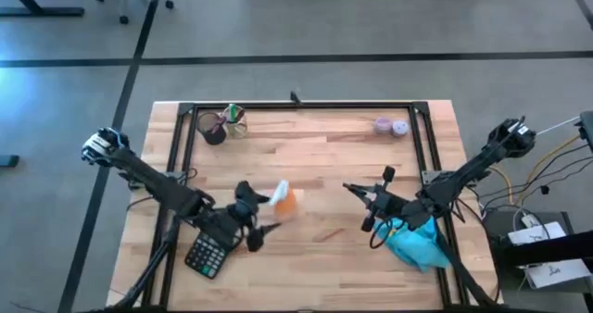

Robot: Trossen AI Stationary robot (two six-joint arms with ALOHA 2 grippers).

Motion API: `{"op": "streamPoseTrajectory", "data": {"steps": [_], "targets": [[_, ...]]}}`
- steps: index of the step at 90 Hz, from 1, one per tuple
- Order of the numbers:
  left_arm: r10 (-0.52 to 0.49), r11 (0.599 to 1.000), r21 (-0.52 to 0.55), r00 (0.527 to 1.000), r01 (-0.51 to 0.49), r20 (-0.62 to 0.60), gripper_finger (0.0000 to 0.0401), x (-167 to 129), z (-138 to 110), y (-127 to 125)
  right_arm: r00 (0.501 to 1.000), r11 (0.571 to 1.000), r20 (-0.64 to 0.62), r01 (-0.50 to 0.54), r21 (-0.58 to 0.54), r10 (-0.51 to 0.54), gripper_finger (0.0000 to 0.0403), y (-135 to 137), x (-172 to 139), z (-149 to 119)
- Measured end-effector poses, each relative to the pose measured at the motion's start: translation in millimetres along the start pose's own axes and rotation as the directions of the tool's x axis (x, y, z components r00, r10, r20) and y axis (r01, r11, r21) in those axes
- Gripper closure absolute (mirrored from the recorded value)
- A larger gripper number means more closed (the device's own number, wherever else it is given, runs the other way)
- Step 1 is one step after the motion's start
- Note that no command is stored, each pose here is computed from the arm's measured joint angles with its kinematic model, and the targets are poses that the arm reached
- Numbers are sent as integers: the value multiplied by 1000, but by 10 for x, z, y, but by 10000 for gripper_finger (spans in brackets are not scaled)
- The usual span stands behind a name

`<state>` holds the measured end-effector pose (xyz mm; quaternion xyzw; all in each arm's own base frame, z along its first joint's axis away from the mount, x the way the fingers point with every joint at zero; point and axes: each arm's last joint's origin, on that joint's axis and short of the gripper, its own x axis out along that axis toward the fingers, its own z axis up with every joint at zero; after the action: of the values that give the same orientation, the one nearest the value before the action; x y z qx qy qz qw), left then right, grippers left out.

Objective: Apply microfiber cloth
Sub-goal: Spray the cellphone with the orange spray bottle

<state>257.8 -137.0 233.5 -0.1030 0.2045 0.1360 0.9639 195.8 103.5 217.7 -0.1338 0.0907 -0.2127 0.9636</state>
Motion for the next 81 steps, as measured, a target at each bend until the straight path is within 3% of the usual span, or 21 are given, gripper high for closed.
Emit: {"op": "streamPoseTrajectory", "data": {"steps": [14,22,36,45,50,62,71,81], "targets": [[52,999,-3,998,-52,-44,51,162,-170,-47,1000,999,-3,9,34,-8,396,-12,16,-3],[15,999,-47,996,-19,-84,51,205,-223,-73,1000,998,-7,7,58,-6,396,-19,30,-7],[-223,971,-115,970,212,-95,51,317,-311,-297,1000,996,-19,-17,85,19,396,-34,66,-25],[-402,914,-62,916,401,4,51,445,-368,-495,1000,996,-24,-4,86,6,396,-51,88,-30],[-458,888,0,885,460,85,51,520,-388,-566,1000,996,-26,1,86,1,396,-58,97,-31],[-448,894,74,881,442,152,51,679,-415,-534,1000,996,-27,5,86,-3,396,-64,104,-33],[-416,910,36,905,414,88,51,649,-396,-484,999,998,-40,4,66,-1,396,-61,102,-52],[-400,915,-62,916,398,-36,52,424,-350,-462,999,999,-50,3,51,0,396,-60,101,-68]]}}
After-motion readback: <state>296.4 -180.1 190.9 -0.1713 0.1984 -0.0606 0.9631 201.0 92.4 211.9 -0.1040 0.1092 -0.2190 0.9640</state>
